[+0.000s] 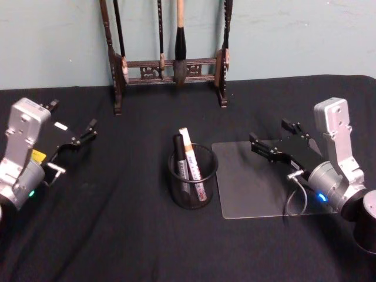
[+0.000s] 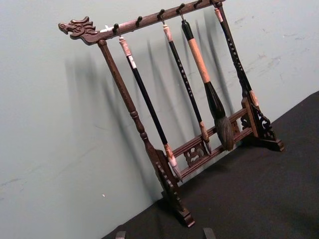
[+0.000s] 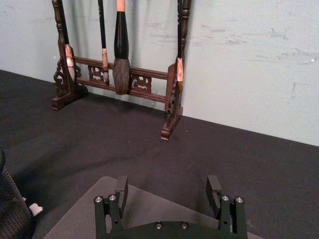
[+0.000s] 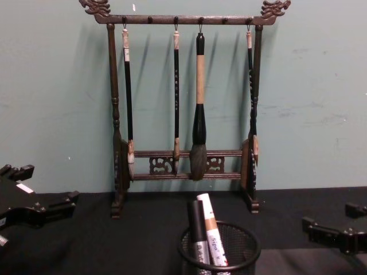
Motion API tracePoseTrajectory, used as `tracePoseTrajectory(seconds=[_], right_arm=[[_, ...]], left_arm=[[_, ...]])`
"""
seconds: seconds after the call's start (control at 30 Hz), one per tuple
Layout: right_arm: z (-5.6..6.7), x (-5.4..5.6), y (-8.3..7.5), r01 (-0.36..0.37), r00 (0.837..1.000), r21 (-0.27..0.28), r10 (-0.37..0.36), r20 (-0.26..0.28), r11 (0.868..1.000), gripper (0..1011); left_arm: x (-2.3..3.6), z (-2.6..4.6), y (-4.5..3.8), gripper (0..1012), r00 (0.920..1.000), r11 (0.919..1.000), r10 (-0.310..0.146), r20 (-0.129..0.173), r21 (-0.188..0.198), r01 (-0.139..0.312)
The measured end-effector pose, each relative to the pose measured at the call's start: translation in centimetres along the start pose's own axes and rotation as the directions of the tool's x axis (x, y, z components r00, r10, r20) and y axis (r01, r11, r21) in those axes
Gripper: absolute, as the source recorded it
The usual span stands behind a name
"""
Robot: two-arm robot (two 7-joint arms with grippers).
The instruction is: Pick up the water-based marker from the table and place it into the pen holder.
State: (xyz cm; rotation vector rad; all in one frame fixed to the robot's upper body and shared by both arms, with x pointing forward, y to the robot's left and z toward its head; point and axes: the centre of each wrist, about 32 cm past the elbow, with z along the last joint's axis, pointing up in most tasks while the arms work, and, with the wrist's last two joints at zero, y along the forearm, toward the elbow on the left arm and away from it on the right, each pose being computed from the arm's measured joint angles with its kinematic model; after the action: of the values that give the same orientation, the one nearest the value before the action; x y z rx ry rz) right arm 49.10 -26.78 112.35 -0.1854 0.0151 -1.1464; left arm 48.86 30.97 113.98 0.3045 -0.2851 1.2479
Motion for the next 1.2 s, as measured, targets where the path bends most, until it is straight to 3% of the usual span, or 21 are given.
tracePoseTrajectory(seconds=[1.2], right_arm=[[0.27, -0.01, 0.06, -0.006, 1.0, 0.01, 0.006, 0.0, 1.0, 1002]], left_arm=[[0.0, 0.0, 0.0, 1001, 1.0, 1.0, 0.0, 0.0, 0.0, 0.0]])
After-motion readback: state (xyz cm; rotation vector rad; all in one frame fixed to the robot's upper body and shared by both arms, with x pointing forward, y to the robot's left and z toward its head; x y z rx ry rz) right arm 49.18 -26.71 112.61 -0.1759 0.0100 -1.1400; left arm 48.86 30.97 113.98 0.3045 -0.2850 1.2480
